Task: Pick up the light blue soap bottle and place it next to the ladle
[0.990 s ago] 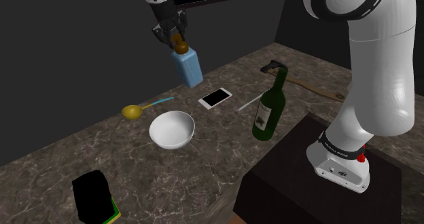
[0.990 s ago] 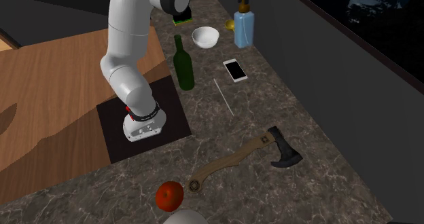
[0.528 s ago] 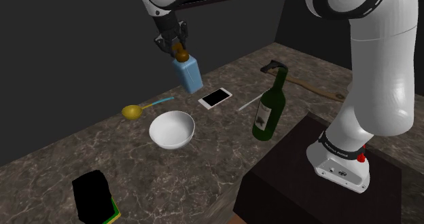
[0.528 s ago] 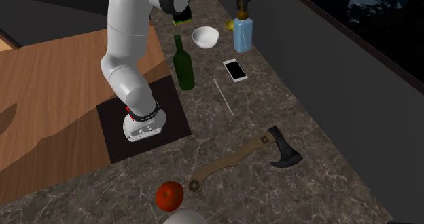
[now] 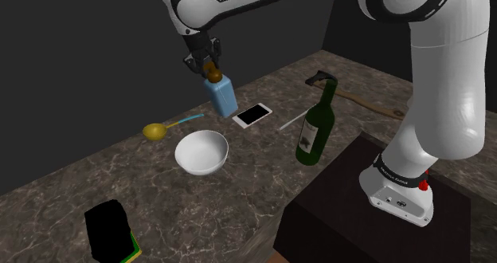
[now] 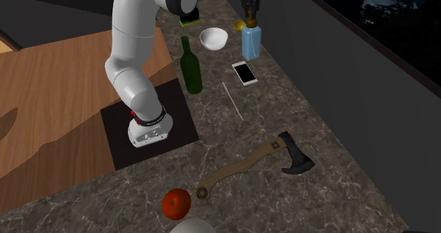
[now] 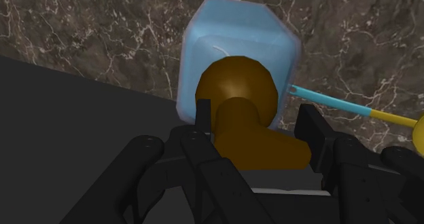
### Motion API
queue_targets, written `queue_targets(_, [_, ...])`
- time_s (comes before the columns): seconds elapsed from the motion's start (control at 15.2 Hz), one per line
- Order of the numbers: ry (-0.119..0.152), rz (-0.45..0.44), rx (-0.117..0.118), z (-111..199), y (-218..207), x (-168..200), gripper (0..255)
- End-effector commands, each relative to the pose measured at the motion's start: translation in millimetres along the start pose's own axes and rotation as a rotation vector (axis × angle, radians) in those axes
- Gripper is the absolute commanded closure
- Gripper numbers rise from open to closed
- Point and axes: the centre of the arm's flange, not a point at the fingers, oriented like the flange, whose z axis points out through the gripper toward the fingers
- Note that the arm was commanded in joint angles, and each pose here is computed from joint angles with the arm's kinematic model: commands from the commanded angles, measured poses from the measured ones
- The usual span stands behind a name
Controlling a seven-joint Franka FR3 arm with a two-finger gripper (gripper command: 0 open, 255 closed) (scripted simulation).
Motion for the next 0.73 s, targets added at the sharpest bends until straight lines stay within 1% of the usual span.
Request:
queue_targets(0.0, [0.001,0.000,0.000,12.5,-2.3,0.0,255])
queue_targets(0.53, [0.001,0.000,0.000,12.5,-2.3,0.0,255])
queue_targets(0.59, [0.001,0.000,0.000,12.6,-2.4,-0.1,0])
queue_targets(0.66, [0.001,0.000,0.000,12.6,-2.4,-0.1,0])
